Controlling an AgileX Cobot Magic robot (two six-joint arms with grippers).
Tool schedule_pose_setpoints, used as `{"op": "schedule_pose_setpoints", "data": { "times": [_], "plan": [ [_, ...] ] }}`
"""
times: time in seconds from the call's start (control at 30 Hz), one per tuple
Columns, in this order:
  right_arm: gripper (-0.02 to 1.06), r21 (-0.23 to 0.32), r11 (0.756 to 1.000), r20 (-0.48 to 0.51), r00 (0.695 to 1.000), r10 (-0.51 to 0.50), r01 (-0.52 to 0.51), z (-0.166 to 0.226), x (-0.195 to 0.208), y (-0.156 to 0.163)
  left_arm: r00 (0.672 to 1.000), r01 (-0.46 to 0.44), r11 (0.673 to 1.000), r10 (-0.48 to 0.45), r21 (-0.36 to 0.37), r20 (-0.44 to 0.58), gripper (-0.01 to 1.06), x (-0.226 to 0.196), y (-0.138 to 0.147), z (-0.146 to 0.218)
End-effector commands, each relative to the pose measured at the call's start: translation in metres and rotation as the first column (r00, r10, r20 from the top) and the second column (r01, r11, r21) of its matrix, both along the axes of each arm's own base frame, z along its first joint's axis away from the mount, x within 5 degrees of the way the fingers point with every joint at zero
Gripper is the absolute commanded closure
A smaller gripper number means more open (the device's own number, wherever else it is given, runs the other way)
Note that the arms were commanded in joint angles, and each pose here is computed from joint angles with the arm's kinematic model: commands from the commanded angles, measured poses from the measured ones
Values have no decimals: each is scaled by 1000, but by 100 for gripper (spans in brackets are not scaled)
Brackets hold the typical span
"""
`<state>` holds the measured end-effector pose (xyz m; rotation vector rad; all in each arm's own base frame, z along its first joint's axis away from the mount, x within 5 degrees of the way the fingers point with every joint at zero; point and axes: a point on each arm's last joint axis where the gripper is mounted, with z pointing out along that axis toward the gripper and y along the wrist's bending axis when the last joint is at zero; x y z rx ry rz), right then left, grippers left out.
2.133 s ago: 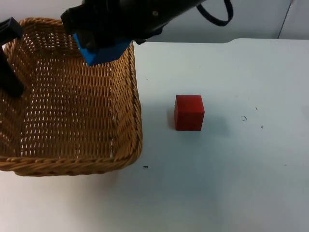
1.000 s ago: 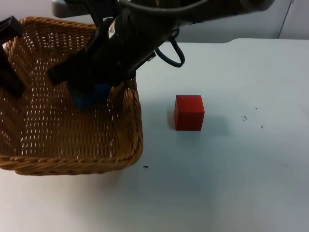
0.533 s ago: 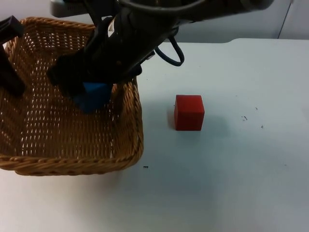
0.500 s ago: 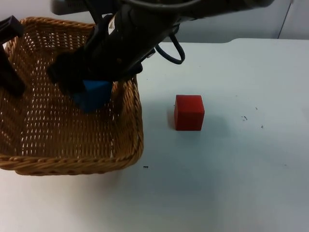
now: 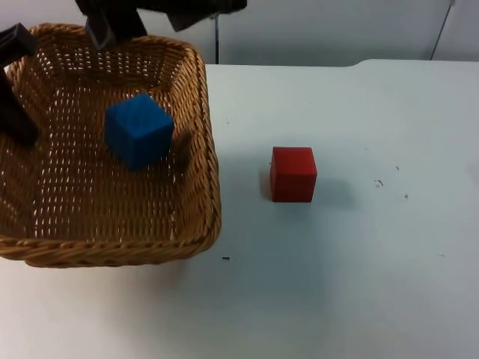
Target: Pick up the basket with the left hand and place the blue cube into the basket with the right hand.
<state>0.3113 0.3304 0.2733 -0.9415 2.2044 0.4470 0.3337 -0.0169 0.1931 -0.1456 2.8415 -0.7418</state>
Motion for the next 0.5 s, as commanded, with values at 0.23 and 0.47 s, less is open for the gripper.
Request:
{"op": "schedule_pose_setpoints", "data": {
  "times": [0.23,0.47],
  "plan": [
    [26,-14,999,36,998,42,-41,42,-28,-26,1000,-6,999,5,-45,-23,105,11,-1,-22],
    [26,10,1000,38,999,23,-23,38,-61,-61,1000,0,998,-1,-64,-7,105,22,-2,-37]
  ]
}}
